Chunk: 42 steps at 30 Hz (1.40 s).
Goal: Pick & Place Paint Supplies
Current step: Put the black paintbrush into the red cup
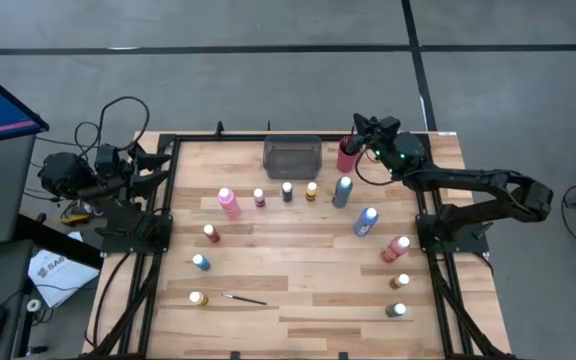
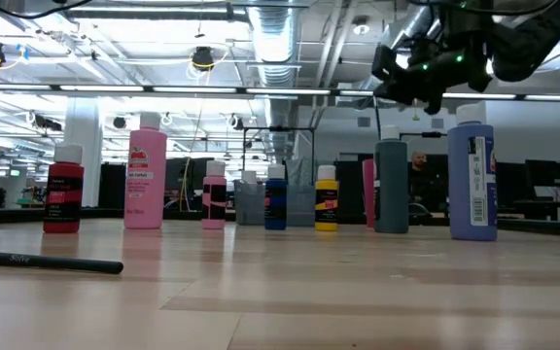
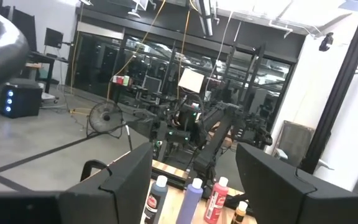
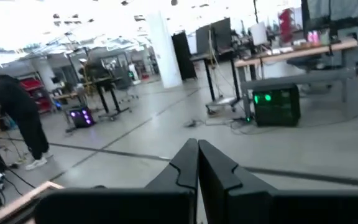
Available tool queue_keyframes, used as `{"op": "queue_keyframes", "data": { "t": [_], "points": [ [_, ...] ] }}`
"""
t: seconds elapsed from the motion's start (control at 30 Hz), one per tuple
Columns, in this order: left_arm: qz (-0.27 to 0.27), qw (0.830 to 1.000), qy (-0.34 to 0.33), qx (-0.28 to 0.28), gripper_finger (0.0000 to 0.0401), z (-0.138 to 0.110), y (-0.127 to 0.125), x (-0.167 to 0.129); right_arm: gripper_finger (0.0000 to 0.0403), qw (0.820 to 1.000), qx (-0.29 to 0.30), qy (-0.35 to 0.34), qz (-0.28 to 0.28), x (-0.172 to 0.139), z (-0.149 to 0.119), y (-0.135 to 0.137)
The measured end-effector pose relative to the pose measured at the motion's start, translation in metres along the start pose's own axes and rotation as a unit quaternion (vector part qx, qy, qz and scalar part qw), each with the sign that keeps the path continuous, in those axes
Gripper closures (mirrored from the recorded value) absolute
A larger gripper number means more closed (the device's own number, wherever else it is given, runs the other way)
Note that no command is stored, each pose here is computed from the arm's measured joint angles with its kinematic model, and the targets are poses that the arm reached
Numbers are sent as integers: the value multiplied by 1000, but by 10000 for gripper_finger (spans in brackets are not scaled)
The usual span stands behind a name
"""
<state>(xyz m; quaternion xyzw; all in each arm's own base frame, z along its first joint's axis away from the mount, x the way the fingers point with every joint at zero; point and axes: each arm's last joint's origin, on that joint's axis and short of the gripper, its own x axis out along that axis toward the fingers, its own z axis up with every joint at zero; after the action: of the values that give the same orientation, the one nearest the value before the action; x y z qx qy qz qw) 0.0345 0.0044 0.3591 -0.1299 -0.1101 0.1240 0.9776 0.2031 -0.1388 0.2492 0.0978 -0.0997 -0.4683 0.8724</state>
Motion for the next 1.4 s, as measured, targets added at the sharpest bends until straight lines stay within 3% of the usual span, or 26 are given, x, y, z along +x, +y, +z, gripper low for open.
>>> {"op": "queue_keyframes", "data": {
  "t": [0.27,0.63,1.03,1.2,1.4],
  "points": [
    [0,1000,0,0,176,0,0,0,403,998,-30,-5,-52,4,-2,-8],
    [11,1000,-1,0,176,0,1,0,400,995,-73,24,-61,19,-31,-9],
    [19,1000,-2,9,176,0,1,0,302,993,-111,11,-43,8,-15,-1],
    [19,1000,-2,9,176,0,1,0,259,987,-140,74,31,-4,3,42],
    [19,1000,-2,13,176,0,1,0,239,941,-213,227,131,-21,12,124]
  ]
}}
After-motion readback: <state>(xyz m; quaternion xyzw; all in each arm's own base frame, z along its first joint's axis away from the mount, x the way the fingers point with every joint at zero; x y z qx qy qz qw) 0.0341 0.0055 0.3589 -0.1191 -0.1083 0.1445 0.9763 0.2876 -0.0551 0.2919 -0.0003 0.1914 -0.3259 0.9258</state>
